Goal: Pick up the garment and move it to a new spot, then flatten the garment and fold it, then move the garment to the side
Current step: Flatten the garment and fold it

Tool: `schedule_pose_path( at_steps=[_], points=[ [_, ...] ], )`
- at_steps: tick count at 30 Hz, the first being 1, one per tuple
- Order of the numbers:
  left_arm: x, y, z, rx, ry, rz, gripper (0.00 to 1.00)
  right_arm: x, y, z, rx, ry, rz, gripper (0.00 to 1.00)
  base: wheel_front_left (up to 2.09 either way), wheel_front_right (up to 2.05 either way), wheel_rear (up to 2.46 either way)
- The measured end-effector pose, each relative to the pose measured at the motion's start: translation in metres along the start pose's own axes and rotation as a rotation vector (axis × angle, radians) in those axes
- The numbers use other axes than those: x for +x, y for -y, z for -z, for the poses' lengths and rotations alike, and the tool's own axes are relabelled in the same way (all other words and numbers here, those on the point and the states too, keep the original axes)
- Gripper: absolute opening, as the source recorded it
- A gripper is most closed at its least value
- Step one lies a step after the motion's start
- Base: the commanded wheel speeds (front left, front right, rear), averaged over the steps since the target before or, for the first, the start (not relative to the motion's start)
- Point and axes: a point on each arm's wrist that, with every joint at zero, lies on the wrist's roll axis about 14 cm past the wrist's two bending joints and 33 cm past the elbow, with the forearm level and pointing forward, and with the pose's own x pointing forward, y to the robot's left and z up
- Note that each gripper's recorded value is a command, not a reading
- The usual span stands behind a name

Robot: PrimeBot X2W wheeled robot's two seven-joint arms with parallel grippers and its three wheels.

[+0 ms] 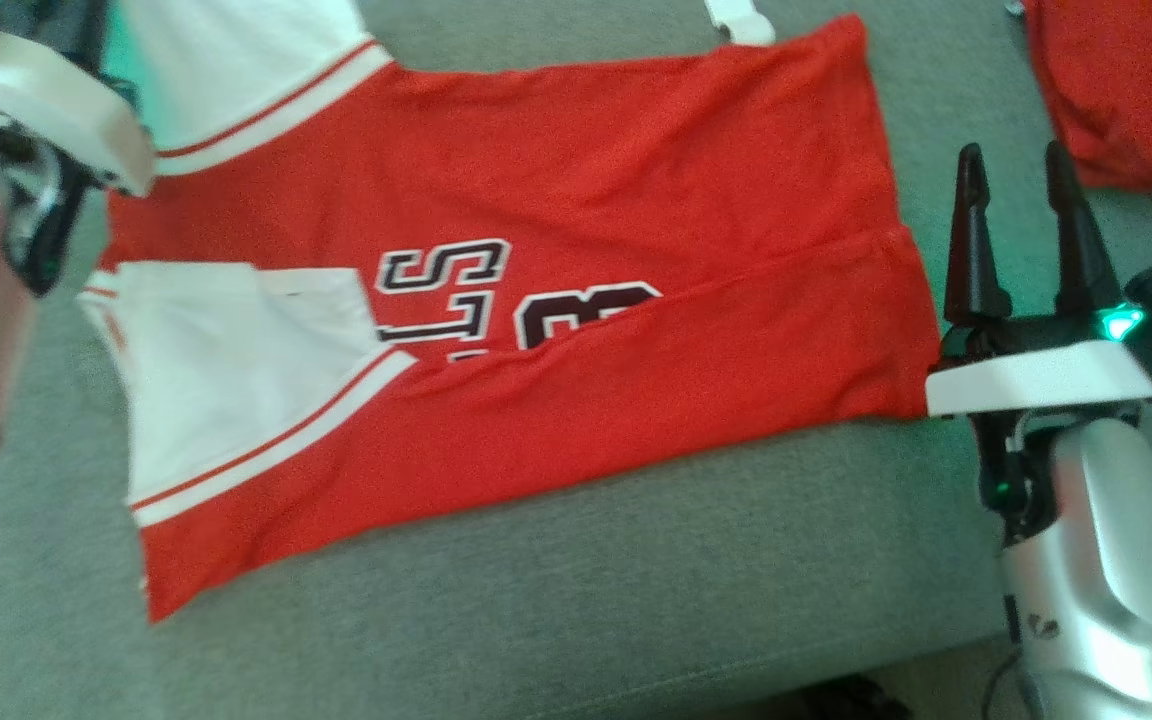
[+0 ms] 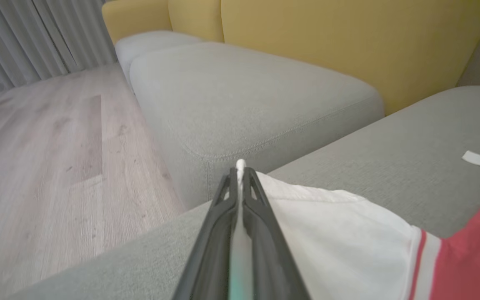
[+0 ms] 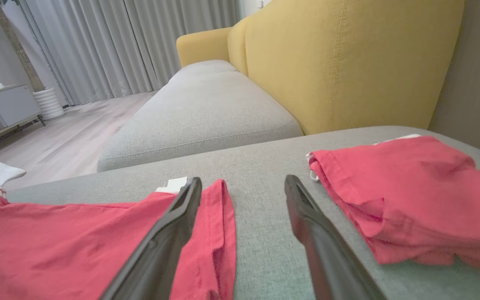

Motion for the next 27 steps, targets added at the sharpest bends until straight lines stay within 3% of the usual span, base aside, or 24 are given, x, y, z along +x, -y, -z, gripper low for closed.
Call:
schedule_pose_path(
  at_steps=[4,14,27],
  points=[
    [-0.022,0.006,-0.023,0.03,0.082,0.002,0.0,0.012,-0.013,-0.01,-0.042,-0.007,-0.036,1.0,0.0,0.0,0.0],
    [-0.084,0.015,-0.029,0.047,0.136,-0.028,0.0,0.053,-0.048,-0.014,-0.129,-0.132,-0.116,1.0,0.0,0.0,0.0],
    [-0.119,0.04,-0.012,0.037,0.112,0.0,0.0,0.094,-0.05,0.054,-0.241,-0.504,-0.122,1.0,0.0,0.0,0.0]
  ],
)
